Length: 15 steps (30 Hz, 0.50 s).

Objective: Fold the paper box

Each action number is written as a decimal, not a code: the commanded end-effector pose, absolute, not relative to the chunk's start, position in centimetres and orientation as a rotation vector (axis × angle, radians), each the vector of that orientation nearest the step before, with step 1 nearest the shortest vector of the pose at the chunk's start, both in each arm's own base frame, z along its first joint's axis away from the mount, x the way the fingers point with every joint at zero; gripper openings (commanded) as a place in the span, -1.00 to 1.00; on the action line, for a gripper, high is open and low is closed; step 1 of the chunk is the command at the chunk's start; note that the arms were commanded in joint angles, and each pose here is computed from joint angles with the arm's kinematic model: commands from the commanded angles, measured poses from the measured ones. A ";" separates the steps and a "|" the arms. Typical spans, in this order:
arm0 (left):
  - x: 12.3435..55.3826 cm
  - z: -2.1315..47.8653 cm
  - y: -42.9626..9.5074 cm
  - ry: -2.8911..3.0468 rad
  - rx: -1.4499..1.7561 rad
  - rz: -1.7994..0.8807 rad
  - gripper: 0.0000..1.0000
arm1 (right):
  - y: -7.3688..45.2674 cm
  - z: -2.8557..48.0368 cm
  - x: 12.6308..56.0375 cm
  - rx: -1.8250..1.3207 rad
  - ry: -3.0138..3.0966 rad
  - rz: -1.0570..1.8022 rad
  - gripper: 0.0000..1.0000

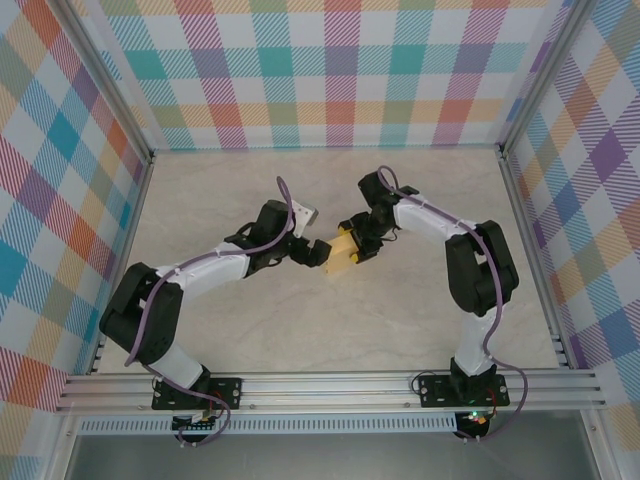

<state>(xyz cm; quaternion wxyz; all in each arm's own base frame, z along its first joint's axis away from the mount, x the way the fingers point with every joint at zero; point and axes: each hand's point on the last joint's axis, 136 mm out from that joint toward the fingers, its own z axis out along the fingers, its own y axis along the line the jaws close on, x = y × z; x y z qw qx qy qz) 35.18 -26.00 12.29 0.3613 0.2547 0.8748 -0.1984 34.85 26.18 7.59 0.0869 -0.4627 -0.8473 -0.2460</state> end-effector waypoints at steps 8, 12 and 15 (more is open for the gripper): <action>36.3 23.3 -19.9 2.069 0.377 -0.350 1.00 | 31.2 10.3 37.6 -0.833 -2.645 -1.510 0.16; 38.1 23.2 -12.9 2.056 0.054 -0.197 1.00 | 31.7 9.1 36.6 -0.708 -2.614 -1.615 0.39; 38.7 21.7 -7.2 2.073 -0.189 -0.029 1.00 | 30.4 7.0 35.6 -0.724 -2.645 -1.570 0.53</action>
